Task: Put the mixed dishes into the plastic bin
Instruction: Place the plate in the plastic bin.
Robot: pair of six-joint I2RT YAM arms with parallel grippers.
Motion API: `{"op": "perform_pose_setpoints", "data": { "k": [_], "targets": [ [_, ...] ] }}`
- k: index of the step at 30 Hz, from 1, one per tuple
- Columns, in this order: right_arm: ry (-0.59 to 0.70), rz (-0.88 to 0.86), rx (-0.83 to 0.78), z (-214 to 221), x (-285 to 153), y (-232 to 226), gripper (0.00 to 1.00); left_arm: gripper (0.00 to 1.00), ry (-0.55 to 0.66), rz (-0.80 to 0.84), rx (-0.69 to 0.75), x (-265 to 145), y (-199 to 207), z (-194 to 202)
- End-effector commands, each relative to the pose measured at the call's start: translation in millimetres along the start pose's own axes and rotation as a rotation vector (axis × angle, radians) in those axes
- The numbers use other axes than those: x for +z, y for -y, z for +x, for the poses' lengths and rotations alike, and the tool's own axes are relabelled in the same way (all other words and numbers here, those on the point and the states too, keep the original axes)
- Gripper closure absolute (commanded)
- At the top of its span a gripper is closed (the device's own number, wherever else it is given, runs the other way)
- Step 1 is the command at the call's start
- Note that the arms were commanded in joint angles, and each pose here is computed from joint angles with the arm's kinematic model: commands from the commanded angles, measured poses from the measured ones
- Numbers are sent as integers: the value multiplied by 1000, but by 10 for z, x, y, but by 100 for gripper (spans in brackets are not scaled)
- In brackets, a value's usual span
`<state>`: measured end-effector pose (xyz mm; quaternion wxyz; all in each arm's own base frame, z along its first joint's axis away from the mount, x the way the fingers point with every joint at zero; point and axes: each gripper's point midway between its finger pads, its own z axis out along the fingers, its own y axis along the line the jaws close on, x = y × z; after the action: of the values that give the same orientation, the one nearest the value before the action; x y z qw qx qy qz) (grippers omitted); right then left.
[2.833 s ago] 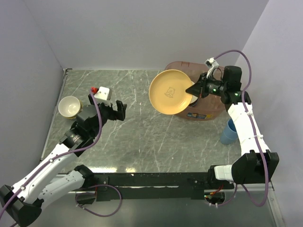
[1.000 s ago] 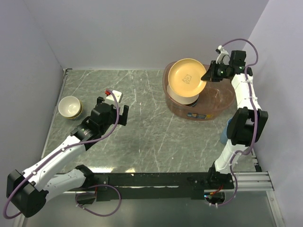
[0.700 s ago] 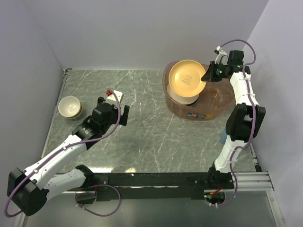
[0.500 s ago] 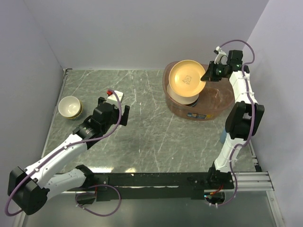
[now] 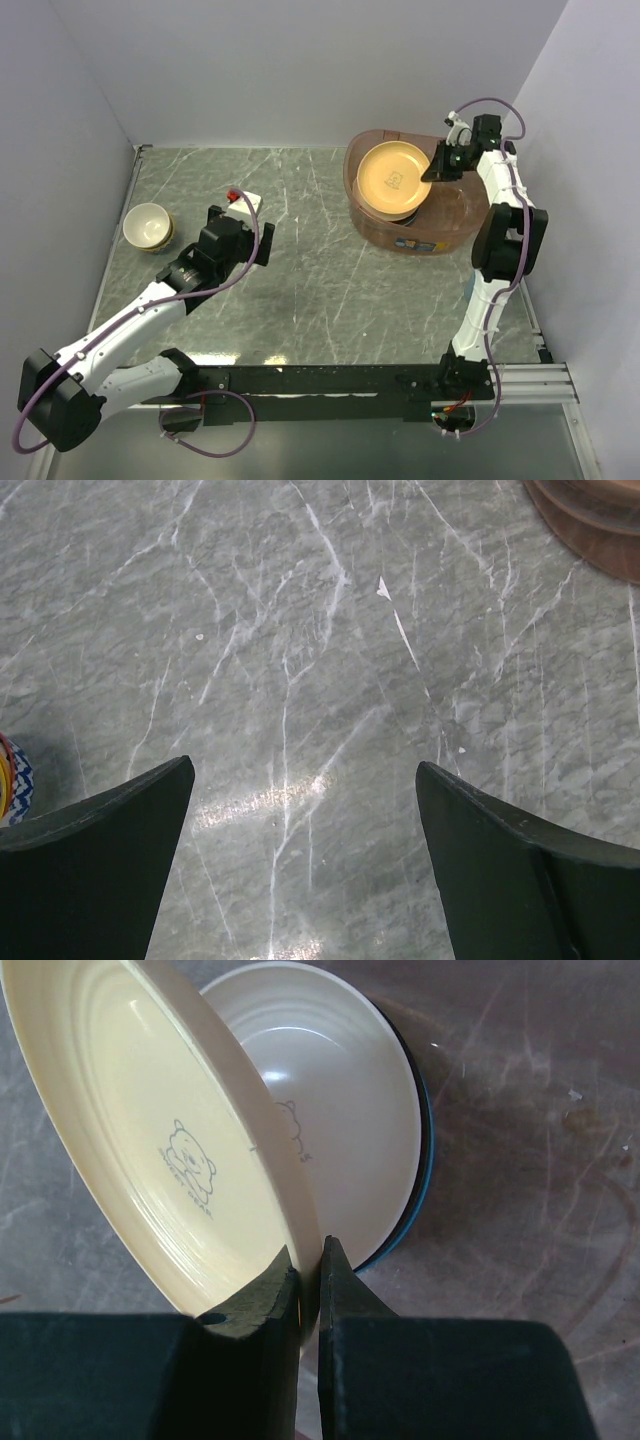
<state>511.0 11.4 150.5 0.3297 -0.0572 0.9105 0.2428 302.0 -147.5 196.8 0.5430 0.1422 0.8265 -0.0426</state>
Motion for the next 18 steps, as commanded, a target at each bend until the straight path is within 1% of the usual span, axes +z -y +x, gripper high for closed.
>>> {"op": "perform_pose_setpoints", "data": {
  "k": [1,4,5,7,8,10,11,13,14,15,16,18],
  "targets": [
    [33,3,-51,-195,20,-47,92,1,45,-16,-2,7,-26,-190],
    [4,3,-56,-129,114,-51,79,1,49,-12,-7,-1,-25,-198],
    [-1,6,-58,-121,136,-54,74,1,56,-12,-10,-13,-28,-216],
    [-10,9,-64,-106,174,-69,67,1,67,-6,-17,-28,-22,-236],
    [-12,14,-65,-103,183,-62,61,1,71,-9,-20,-37,-39,-237],
    [-13,20,-69,-111,182,-67,50,1,81,-6,-26,-44,-42,-262],
    [-12,27,-71,-117,174,-58,41,1,81,-8,-27,-49,-50,-259],
    [-8,40,-82,-145,131,-59,35,1,81,-6,-30,-50,-49,-262],
    [-7,49,-89,-156,110,-53,28,1,82,-6,-33,-53,-51,-266],
    [5,68,-99,-199,43,-53,24,1,83,-6,-34,-53,-54,-273],
    [6,82,-108,-206,11,-44,17,1,84,-5,-36,-56,-57,-276],
    [34,109,-132,-290,-132,-93,10,1,90,-8,-43,-67,-72,-291]
  ]
}}
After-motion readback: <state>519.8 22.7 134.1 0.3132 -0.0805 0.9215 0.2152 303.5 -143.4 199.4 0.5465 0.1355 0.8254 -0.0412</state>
